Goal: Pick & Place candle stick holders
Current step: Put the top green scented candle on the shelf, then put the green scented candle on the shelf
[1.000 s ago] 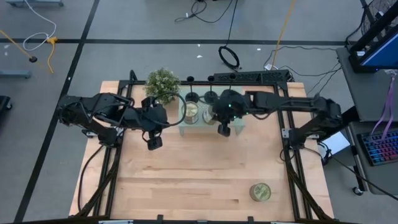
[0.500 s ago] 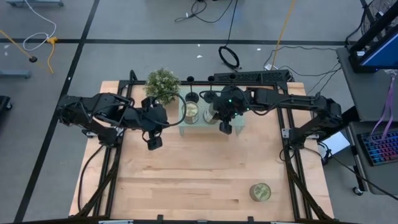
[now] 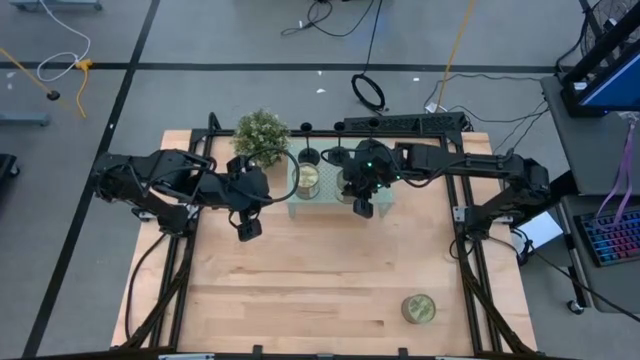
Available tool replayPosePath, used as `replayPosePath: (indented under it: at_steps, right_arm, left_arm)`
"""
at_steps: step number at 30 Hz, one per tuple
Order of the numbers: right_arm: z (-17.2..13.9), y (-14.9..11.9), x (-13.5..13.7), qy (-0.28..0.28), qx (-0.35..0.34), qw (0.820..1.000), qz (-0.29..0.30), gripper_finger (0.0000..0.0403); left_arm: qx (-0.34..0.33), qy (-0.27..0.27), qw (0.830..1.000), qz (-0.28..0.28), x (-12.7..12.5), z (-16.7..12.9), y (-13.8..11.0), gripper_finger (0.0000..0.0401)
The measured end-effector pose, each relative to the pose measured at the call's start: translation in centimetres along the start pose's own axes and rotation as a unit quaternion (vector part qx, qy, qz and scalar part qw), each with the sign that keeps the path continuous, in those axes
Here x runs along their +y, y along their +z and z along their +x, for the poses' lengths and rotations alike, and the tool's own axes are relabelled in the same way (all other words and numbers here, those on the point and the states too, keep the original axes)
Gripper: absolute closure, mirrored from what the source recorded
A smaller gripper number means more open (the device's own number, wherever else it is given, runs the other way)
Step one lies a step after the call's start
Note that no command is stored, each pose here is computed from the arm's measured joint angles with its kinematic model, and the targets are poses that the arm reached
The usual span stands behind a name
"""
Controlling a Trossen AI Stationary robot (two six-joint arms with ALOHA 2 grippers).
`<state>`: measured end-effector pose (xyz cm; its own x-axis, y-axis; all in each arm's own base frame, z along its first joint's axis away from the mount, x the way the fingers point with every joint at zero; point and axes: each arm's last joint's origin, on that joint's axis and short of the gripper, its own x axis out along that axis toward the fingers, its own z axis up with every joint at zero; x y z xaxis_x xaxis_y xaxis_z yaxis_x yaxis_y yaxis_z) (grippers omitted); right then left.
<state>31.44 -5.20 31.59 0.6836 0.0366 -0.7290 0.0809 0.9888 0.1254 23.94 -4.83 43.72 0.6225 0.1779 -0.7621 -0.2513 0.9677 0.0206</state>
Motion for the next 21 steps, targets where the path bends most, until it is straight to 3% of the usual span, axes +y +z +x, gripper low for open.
replayPosePath:
  at_steps: [13,21]
  right_arm:
    - [0.4,1.0,0.0,-0.002,-0.069,0.997,-0.043,0.0344]
    - [0.1,1.0,0.0,-0.003,-0.070,0.997,-0.043,0.0344]
  left_arm:
    - [0.000,0.000,1.000,-0.004,0.0,0.0,0.0,0.0357]
    - [0.000,0.000,1.000,-0.004,0.0,0.0,0.0,0.0357]
